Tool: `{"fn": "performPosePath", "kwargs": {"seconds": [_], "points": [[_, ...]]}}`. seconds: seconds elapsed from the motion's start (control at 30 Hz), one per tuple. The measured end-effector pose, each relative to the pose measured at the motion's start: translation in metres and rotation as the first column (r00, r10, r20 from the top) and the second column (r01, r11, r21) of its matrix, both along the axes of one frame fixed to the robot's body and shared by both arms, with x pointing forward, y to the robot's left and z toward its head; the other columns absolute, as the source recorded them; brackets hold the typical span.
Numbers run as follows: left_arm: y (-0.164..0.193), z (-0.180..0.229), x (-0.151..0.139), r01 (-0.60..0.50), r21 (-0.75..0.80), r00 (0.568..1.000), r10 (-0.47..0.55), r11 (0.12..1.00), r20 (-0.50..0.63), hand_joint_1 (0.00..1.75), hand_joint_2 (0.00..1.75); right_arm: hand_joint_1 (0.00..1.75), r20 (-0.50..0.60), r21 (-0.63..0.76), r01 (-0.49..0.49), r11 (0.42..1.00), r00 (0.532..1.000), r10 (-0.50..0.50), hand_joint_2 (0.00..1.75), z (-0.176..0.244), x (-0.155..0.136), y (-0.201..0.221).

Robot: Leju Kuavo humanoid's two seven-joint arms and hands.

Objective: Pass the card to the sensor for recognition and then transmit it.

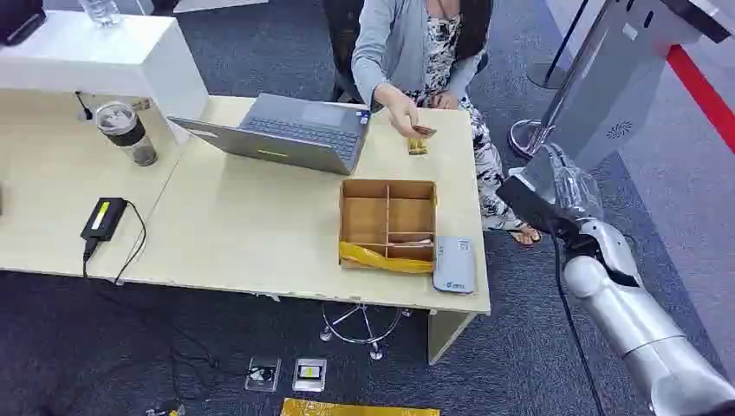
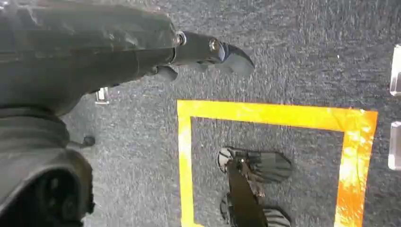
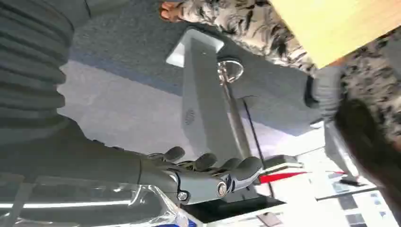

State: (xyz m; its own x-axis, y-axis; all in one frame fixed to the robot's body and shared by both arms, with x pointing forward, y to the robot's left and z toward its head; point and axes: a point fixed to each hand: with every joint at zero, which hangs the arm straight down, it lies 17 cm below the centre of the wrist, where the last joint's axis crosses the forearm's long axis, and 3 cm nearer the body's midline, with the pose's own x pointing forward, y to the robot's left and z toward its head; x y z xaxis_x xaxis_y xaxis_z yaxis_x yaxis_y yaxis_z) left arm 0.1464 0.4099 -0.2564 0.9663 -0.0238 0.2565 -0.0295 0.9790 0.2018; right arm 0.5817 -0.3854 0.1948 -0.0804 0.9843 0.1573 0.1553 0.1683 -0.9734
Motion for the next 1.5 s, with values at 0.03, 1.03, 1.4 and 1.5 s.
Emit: {"fn": "performPosePath", "kwargs": {"seconds": [0.03, 1.03, 1.4, 1.5], "points": [[0.000, 0.000, 0.000, 0.000, 0.002, 1.000, 0.000, 1.000, 0.000, 0.00, 0.00, 0.00, 0.001, -0.002, -0.014, 1.000, 1.000, 0.014, 1.75, -0.001, 0.001, 0.008], [0.007, 0.000, 0.000, -0.024, 0.029, 1.000, 0.024, 0.999, 0.013, 0.00, 0.00, 1.75, 0.004, 0.018, -0.174, 0.985, 0.985, 0.174, 1.75, -0.004, 0.005, 0.108], [0.006, 0.000, -0.001, -0.023, 0.033, 1.000, 0.023, 0.999, 0.013, 0.00, 0.00, 1.75, 0.000, -0.004, -0.177, 0.984, 0.984, 0.177, 1.75, -0.005, 0.004, 0.109], [0.006, 0.000, -0.001, -0.023, 0.033, 1.000, 0.022, 0.999, 0.013, 0.00, 0.00, 1.75, -0.001, -0.009, -0.177, 0.984, 0.984, 0.177, 1.75, -0.005, 0.004, 0.110]]}}
